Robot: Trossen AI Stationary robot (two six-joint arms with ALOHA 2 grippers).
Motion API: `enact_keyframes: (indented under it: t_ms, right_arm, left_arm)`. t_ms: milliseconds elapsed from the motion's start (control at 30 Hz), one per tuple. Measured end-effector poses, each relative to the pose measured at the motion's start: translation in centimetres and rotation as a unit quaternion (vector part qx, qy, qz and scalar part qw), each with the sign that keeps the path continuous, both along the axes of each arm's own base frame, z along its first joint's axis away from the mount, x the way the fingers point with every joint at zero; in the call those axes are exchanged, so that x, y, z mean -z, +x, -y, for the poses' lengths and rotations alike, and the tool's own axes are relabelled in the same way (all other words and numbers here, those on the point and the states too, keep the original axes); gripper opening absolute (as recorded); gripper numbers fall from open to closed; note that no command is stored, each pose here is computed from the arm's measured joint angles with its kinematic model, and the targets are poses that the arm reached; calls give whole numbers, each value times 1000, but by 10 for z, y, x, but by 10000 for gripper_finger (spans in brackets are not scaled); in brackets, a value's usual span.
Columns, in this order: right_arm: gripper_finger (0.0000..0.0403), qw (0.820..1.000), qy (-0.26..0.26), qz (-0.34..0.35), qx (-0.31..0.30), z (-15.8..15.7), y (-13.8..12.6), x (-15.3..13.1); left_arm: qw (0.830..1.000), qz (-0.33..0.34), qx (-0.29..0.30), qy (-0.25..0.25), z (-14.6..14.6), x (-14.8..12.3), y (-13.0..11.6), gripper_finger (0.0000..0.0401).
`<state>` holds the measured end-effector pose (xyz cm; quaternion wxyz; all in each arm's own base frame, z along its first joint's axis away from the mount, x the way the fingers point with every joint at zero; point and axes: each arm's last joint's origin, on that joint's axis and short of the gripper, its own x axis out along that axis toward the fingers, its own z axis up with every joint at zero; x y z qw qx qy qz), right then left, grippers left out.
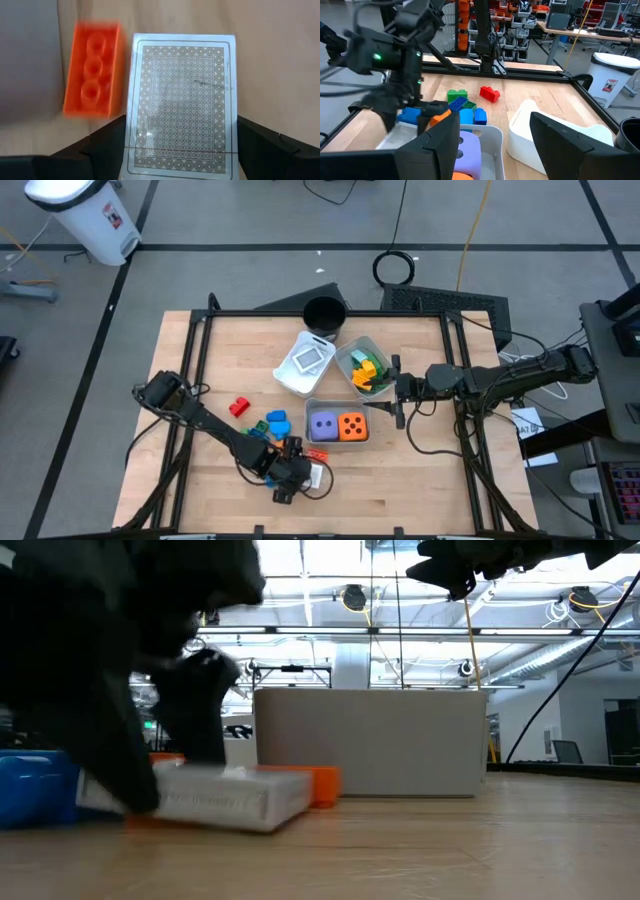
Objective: Pick & Place Toys
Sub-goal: Put the brown deck of cards into the white bin
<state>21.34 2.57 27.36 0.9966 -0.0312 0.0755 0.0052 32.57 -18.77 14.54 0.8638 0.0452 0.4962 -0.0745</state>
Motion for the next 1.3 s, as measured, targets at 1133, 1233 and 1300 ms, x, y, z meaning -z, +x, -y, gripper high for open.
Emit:
enact_keyframes:
  t_ms: [1133,1233,1300]
  right_arm:
    - [215,1000,2,-1,0,0,0,0]
    - [215,1000,1,0,0,0,0,0]
    - [215,1000,1,0,0,0,0,0]
  left_arm:
    - [862,74,-500,43,-215,-113,2,313]
    - [856,71,-512,11,-239,-89,-1,313]
    - [854,90,-512,-11,-251,-79,-1,313]
